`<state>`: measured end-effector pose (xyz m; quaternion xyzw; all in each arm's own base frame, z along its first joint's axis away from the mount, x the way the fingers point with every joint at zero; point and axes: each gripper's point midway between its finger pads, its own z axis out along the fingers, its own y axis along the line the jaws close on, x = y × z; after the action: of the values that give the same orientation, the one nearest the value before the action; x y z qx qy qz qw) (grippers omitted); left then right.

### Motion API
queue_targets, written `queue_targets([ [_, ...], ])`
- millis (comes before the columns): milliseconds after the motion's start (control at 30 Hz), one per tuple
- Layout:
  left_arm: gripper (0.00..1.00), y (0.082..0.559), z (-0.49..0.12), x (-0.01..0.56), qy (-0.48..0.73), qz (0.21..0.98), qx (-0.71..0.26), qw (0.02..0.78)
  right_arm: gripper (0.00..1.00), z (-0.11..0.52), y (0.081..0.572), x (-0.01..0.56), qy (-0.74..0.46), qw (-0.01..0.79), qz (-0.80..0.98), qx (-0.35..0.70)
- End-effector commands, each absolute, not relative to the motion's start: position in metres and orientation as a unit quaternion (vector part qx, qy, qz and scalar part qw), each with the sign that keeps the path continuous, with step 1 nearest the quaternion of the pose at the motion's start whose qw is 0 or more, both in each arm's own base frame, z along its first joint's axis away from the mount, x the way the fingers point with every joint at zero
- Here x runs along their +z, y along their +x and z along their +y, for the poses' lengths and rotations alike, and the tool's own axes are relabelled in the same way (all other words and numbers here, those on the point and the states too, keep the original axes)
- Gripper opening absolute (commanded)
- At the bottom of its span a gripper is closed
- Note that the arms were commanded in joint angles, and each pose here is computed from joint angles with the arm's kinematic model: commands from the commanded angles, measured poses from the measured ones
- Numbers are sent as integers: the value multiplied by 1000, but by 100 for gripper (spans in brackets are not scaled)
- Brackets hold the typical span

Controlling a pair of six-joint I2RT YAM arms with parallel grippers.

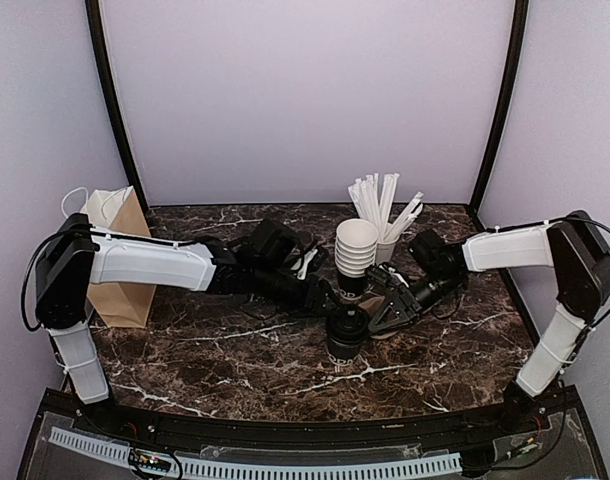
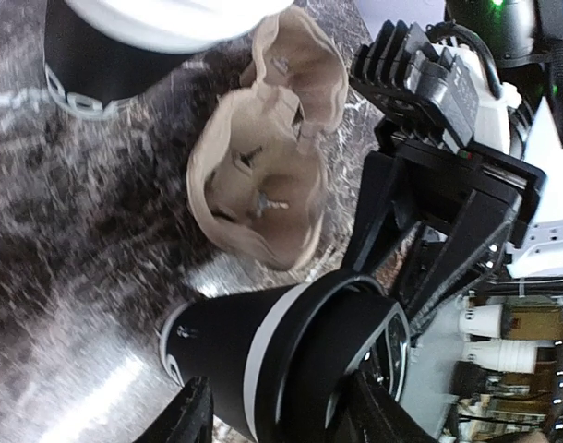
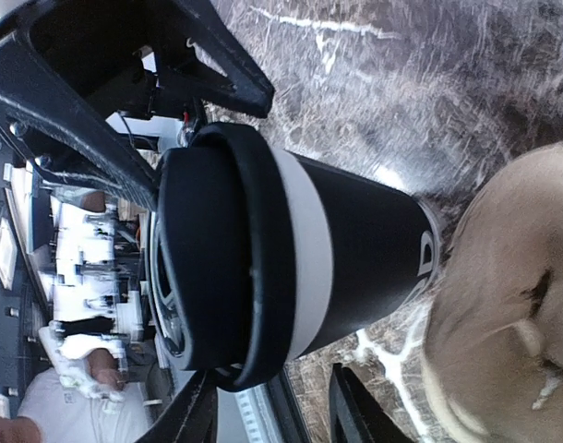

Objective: Pack the takeout coffee

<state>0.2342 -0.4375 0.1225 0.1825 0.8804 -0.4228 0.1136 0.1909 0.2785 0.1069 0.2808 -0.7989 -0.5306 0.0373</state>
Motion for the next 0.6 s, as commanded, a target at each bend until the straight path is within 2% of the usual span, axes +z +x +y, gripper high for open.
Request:
queue_targets([
  [0, 54, 246, -426, 99, 229, 901, -337, 151, 46, 277, 202, 106, 328, -30, -805, -494],
  [200, 56, 264, -443, 141, 263, 876, -348, 203, 51, 278, 195, 126, 341, -38, -785, -516],
  [567, 58, 268, -441, 161, 271, 875, -337, 217, 50, 277, 198, 128, 342, -41, -785, -514],
])
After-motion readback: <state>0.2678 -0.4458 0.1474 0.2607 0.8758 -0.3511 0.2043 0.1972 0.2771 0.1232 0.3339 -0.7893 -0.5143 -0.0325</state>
